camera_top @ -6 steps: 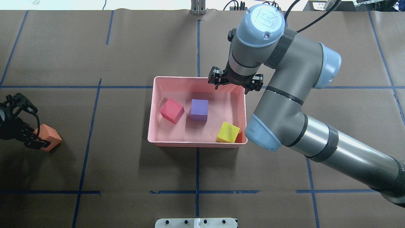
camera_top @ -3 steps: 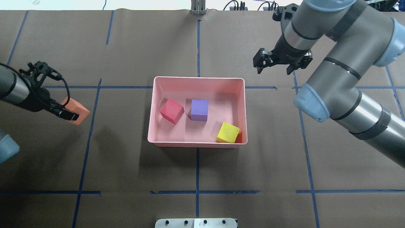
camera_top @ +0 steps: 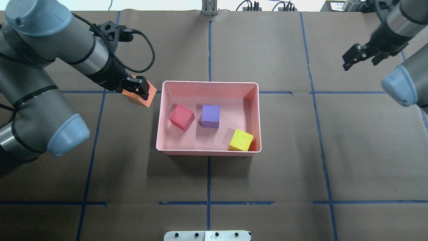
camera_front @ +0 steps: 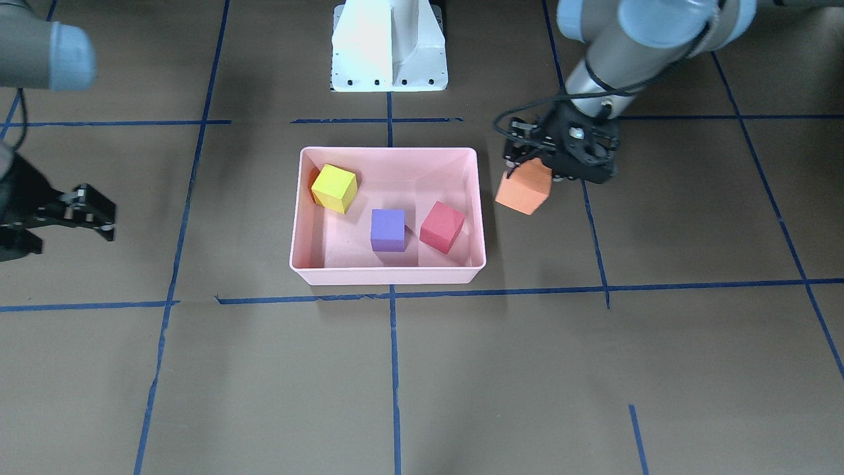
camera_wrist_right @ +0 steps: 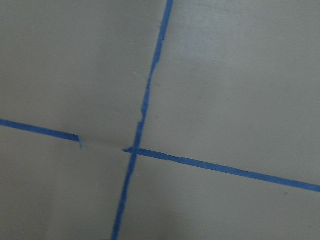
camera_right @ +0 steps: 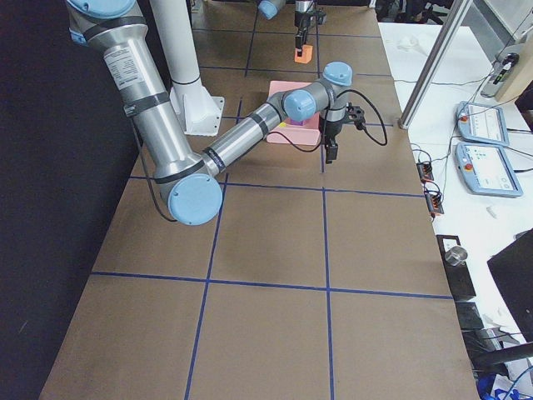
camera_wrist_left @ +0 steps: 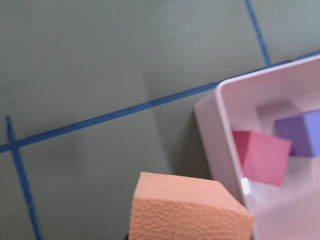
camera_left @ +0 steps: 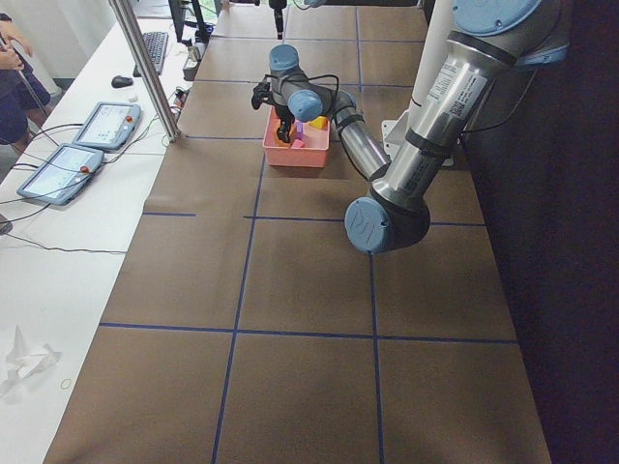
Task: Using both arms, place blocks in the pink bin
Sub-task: 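Carry the orange cube into the bin with the left gripper while the right arm withdraws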
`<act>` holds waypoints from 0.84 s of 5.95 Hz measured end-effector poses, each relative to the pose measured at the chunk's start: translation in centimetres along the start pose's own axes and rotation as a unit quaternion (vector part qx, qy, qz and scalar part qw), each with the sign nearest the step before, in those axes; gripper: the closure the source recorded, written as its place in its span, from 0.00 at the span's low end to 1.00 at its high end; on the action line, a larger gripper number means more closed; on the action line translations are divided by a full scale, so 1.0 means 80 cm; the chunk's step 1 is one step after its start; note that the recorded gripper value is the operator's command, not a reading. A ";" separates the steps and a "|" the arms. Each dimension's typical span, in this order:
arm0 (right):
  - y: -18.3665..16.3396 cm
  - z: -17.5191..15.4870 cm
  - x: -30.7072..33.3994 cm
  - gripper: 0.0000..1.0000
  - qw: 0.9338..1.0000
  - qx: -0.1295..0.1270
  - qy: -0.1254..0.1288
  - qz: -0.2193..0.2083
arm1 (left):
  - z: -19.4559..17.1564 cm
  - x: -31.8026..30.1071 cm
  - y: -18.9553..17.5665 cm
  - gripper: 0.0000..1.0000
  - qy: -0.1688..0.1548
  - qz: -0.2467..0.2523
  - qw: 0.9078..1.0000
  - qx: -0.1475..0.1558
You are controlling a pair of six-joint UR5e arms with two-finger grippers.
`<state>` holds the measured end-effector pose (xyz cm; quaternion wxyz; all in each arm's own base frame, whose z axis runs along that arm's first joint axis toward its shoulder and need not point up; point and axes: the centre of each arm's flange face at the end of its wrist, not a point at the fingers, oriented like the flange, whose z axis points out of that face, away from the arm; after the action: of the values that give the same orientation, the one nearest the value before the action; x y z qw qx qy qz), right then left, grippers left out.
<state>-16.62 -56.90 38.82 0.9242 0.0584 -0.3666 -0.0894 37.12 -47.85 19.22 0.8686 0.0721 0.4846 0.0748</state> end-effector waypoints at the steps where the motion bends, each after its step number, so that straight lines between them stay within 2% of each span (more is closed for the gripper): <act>1: 0.021 -0.007 0.069 0.00 1.000 -0.004 0.004 -0.026 | 0.010 0.054 0.013 0.39 0.000 -0.027 1.000 0.004; 2: 0.042 -0.011 0.120 0.00 0.999 -0.006 0.009 -0.046 | 0.028 0.106 0.032 0.00 -0.010 -0.047 0.999 0.010; 3: 0.059 -0.010 0.149 0.00 0.998 -0.010 0.011 -0.056 | 0.052 0.149 0.058 0.00 -0.026 -0.057 0.998 0.020; 5: 0.083 -0.007 0.181 0.00 0.998 -0.015 0.012 -0.066 | 0.070 0.173 0.085 0.00 -0.039 -0.062 0.997 0.028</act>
<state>-5.04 -53.39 49.25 0.9215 0.0694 -0.3491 -0.1553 48.70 -38.69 12.00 0.8872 0.0692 0.4562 0.0045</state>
